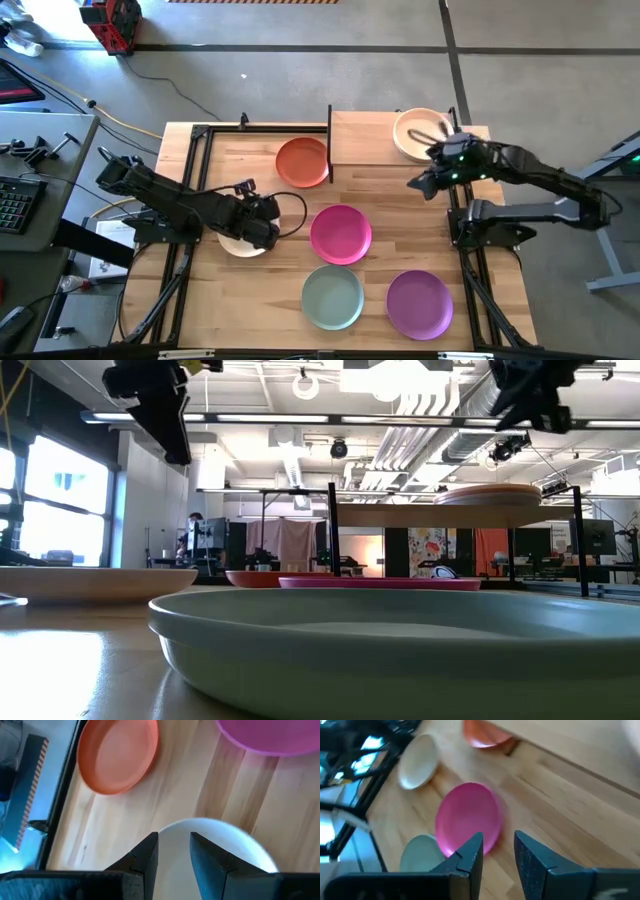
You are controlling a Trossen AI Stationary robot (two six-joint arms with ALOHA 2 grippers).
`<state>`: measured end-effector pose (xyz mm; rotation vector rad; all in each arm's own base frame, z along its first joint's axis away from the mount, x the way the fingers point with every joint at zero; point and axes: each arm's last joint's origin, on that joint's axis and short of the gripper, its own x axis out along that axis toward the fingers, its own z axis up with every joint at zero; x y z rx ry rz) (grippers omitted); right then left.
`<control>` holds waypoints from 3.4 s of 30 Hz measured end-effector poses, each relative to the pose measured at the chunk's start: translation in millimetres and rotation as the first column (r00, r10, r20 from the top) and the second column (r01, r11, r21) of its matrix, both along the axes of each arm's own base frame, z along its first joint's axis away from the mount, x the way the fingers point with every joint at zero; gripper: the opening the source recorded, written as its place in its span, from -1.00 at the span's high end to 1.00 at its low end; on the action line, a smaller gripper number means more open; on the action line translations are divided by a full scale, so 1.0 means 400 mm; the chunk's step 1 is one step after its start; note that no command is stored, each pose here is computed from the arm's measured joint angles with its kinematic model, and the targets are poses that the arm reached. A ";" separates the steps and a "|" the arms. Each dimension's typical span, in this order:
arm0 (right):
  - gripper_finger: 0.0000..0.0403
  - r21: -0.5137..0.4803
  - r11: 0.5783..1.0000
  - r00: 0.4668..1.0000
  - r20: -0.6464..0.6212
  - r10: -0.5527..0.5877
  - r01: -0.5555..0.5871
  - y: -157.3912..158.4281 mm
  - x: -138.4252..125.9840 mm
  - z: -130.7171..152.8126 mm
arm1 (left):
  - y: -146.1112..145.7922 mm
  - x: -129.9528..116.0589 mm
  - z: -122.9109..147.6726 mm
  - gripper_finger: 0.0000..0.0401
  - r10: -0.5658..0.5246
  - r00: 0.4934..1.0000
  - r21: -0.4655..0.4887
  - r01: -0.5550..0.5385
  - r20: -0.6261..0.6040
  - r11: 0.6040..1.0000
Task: Place and stack plates onto a shelf
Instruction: Stack the light blue plate on top of the peach plate on the shelf
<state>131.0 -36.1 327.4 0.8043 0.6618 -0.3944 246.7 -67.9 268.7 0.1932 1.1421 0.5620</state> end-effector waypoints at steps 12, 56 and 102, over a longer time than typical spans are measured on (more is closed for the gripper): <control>0.54 -0.151 0.860 0.870 0.007 0.493 -0.487 0.171 0.204 -0.052 | -0.004 0.012 -0.014 0.50 -0.001 0.999 -0.041 0.002 0.043 0.999; 0.54 -0.264 0.382 0.429 -0.150 0.891 -0.886 0.568 0.401 -0.417 | -0.008 0.022 -0.012 0.50 0.001 0.996 -0.061 0.005 0.089 0.998; 0.54 -0.338 0.275 0.352 -0.194 0.916 -0.900 0.613 0.410 -0.497 | 0.022 0.041 -0.009 0.50 0.051 0.990 -0.086 -0.040 0.133 0.995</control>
